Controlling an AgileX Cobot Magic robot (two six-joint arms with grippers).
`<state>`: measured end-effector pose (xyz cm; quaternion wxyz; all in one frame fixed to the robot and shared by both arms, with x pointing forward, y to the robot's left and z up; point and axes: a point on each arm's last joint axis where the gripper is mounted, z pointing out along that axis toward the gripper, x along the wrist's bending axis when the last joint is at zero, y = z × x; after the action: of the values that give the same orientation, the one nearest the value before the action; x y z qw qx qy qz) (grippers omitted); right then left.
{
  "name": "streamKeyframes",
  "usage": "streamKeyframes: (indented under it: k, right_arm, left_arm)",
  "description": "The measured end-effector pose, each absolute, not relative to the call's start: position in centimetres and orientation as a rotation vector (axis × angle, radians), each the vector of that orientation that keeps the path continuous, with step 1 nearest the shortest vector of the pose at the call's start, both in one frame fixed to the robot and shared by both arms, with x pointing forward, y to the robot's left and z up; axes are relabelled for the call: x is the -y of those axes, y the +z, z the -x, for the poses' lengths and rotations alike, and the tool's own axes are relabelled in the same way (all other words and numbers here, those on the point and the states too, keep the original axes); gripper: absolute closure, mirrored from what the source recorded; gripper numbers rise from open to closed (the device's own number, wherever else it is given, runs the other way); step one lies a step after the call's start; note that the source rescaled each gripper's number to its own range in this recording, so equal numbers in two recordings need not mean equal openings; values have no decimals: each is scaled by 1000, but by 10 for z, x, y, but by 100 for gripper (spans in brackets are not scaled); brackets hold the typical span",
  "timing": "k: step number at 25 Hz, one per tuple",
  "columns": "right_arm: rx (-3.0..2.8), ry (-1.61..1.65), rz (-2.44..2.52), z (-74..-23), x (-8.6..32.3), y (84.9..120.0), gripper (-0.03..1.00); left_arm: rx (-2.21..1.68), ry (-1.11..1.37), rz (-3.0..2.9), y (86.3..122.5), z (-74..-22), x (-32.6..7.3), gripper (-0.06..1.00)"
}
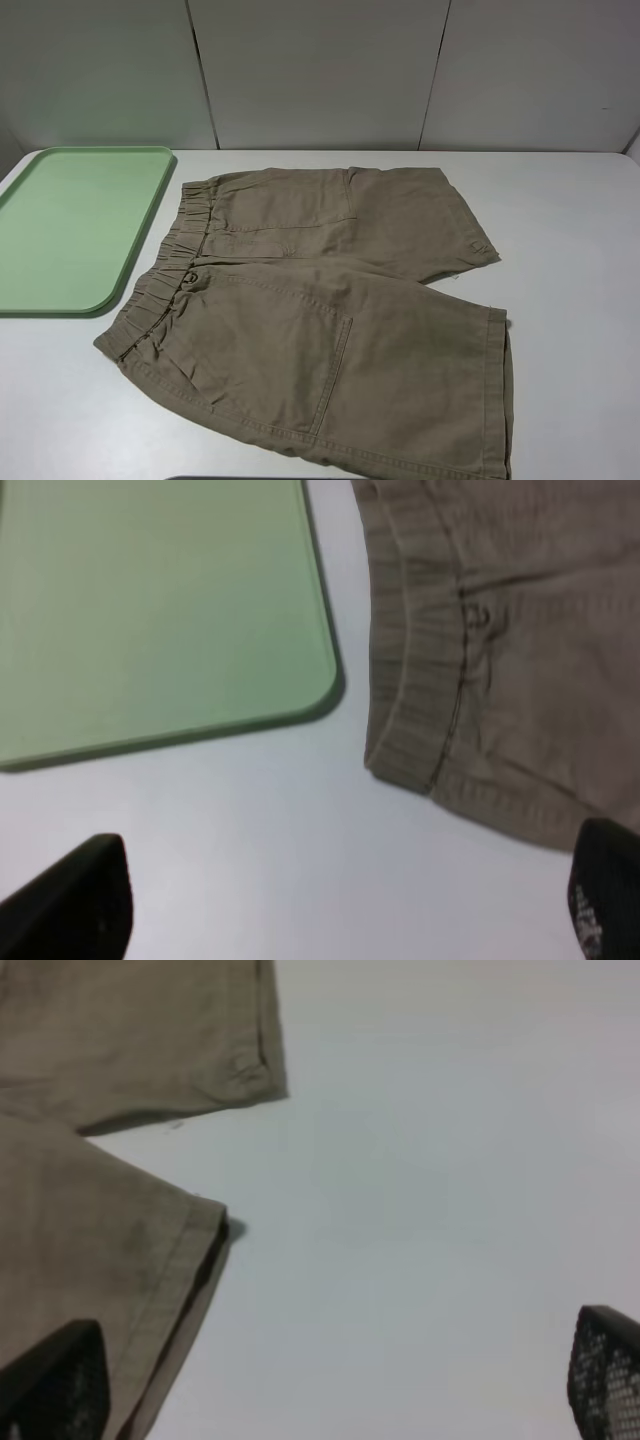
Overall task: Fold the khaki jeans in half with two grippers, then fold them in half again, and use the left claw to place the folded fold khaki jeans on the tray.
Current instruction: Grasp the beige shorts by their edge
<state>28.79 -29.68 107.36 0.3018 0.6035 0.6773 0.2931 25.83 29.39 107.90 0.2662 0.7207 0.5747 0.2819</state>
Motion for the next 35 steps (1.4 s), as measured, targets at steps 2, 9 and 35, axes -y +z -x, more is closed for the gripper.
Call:
streamKeyframes:
  k: [2,9,35]
  right_arm:
    - [-1852,775,-1583,-299,294,1079,-3]
    - [-2154,699,-1459,-336,274,1071,-3]
    - [-2979,288,-648,-364,139,972,-3]
  left_arm:
    - [-1508,712,-2058,1090,-277,-293,10]
    - [-1112,472,-2506,1099,-345,-275,10]
    - [-93,-57,-3190,988,-426,-179,12]
